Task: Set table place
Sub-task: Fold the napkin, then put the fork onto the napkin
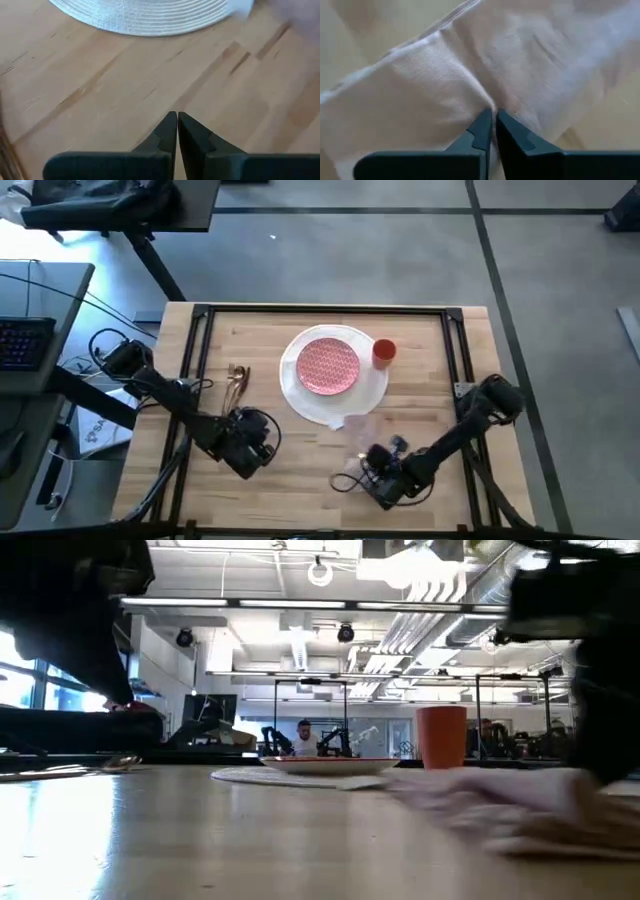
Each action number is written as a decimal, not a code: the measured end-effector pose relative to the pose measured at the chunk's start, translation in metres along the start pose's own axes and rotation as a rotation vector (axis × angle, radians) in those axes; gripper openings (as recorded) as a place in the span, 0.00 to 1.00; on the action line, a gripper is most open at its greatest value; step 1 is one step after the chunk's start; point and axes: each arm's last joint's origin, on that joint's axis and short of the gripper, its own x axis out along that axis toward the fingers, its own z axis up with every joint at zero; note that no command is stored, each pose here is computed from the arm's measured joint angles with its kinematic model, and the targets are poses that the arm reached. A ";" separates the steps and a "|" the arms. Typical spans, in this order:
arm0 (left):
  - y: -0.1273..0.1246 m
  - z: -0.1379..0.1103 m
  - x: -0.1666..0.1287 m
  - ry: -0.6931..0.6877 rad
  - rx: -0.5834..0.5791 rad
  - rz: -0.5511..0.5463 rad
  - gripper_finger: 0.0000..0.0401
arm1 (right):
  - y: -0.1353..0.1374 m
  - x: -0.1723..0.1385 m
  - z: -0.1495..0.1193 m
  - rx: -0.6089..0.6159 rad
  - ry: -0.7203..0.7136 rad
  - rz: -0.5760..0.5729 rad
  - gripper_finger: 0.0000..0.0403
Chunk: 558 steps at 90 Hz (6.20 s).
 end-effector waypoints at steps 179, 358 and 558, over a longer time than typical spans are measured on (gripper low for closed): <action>0.037 0.010 -0.011 0.130 -0.129 0.259 0.15 | -0.102 0.004 -0.027 -0.187 -0.076 -0.042 0.00; 0.191 0.043 0.058 0.536 -0.391 0.401 0.02 | -0.077 -0.090 0.011 -0.202 -0.444 0.230 0.00; -0.106 0.094 0.125 0.339 0.158 -0.255 0.24 | -0.043 -0.031 0.015 0.124 -0.229 0.372 0.20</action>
